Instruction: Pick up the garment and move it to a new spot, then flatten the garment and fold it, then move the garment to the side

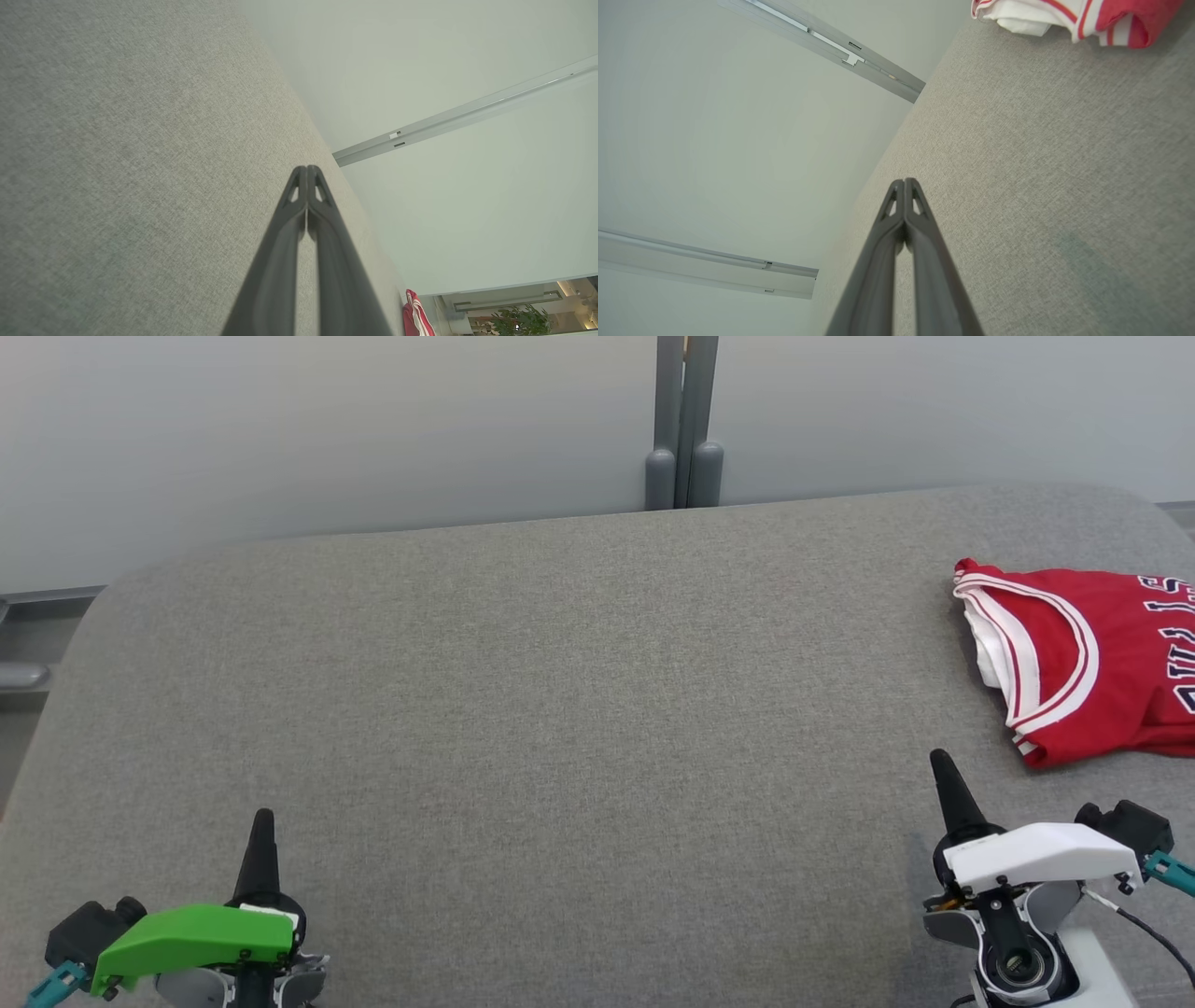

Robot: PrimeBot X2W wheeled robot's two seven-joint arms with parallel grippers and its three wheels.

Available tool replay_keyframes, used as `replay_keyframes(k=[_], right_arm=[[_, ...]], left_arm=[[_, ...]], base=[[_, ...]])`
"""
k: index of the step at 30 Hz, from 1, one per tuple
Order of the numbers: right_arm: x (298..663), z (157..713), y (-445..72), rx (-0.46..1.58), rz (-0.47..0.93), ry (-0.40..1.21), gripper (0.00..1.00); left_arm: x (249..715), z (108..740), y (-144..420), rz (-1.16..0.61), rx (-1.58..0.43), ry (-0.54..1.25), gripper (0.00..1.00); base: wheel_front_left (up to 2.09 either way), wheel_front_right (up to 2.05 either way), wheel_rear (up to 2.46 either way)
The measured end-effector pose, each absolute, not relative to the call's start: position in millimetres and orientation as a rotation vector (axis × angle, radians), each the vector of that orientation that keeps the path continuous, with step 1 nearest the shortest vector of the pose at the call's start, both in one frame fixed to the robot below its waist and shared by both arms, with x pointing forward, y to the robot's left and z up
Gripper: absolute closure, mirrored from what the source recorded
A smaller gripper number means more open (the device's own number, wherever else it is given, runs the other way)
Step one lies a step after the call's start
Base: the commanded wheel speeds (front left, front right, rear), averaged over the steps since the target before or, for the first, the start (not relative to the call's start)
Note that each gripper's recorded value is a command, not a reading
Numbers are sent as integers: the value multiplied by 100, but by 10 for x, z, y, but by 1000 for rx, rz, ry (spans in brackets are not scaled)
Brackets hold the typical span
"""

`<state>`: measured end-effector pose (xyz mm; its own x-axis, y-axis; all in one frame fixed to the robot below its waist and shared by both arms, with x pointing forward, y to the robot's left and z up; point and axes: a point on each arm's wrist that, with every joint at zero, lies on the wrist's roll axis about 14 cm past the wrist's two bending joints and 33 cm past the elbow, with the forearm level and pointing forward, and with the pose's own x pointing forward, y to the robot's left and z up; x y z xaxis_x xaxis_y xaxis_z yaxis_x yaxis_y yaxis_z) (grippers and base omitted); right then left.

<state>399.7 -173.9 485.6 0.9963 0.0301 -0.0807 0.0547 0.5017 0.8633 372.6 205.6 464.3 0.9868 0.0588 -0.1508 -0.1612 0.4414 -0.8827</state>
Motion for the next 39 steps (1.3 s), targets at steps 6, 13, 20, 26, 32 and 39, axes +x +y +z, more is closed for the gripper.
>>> replay_keyframes(k=[6, 13, 20, 26, 32, 39], right_arm=[[3990, 4875, -1761, 1112, -18, 83, 100], [3982, 4895, -1788, 1184, -21, 77, 100], [3980, 4926, -1816, 1261, -21, 66, 100], [3977, 4952, -1839, 1316, -20, 56, 100], [3973, 4972, -1859, 1368, -18, 49, 100], [3973, 5003, -1875, 1417, -13, 39, 100]], left_arm=[[3750, 4684, 2058, 130, -1166, 92, 100], [3779, 4736, 2052, 117, -1229, 80, 100], [3801, 4783, 2048, 102, -1297, 69, 100], [3820, 4824, 2049, 91, -1348, 57, 100], [3843, 4873, 2045, 75, -1391, 47, 100], [3854, 4899, 2043, 65, -1433, 42, 100]], base=[[0, 0, 0], [0, 0, 0], [0, 0, 0], [0, 0, 0], [0, 0, 0], [0, 0, 0]])
